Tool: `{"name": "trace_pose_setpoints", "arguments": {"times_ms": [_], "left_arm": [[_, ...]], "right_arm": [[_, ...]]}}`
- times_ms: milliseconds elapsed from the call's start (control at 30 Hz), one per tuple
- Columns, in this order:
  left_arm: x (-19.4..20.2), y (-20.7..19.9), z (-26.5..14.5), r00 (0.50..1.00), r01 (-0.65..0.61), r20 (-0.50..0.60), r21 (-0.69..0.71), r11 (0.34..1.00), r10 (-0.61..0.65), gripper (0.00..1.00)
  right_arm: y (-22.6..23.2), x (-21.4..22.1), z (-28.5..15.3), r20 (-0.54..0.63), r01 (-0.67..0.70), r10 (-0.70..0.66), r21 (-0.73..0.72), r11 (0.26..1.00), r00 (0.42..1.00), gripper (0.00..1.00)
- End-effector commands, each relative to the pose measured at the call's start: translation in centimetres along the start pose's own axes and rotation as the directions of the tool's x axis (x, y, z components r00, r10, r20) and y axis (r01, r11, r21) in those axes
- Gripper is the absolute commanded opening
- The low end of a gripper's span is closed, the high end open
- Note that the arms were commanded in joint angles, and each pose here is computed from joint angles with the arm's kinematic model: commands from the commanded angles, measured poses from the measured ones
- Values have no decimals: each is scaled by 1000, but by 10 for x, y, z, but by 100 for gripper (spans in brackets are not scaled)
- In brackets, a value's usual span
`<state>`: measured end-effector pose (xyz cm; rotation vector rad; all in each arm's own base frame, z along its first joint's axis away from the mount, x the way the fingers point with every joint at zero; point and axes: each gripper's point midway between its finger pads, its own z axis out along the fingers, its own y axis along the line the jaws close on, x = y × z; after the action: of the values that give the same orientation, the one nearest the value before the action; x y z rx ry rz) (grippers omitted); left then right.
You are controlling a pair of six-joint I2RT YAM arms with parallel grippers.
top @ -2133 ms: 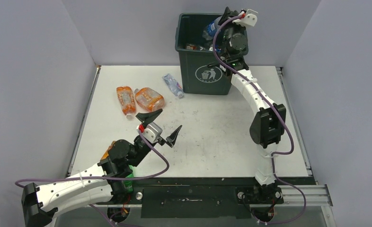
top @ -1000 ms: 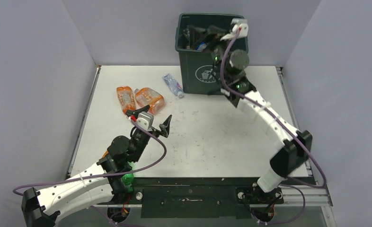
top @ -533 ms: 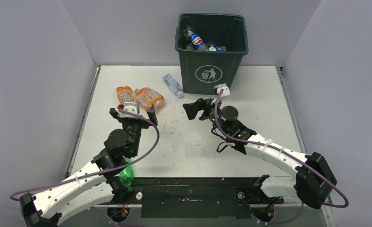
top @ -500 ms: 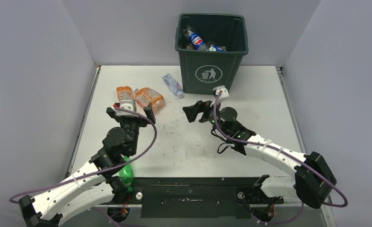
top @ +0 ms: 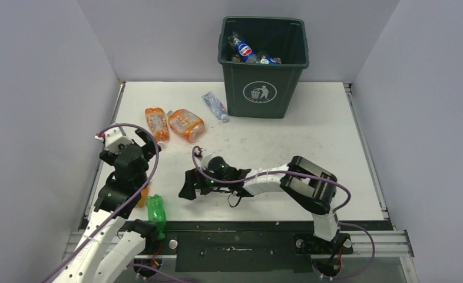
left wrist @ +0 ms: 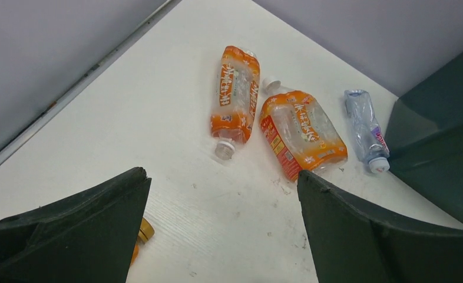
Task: Put the plastic bottles in the bin
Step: Pick up the plastic bottle from the corner of the board.
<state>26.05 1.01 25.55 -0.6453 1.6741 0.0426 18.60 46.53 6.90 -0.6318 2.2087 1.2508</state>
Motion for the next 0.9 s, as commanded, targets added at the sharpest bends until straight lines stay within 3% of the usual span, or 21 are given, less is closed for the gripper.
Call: {"name": "trace_pose_setpoints", "arguments": {"times_ms": [0,200,400,867], "left_arm": [[1,-12,-1,1000,29,-11,72,997,-29,96],[-12,-15,-24,993,17,105,248,969,-44,96],[-28,-8,-40,974,43,201,300,953,-107,96],[-32,-3,-45,968,74,210,294,953,-140,96]], "right_arm": [[70,-19,25,8,-19,20,-159,987,1000,99],[78,-9,57,-46,-50,45,-107,993,998,99],[79,14,80,-109,-32,25,-60,998,994,97],[95,33,100,-169,26,-28,-15,1000,985,98]]}}
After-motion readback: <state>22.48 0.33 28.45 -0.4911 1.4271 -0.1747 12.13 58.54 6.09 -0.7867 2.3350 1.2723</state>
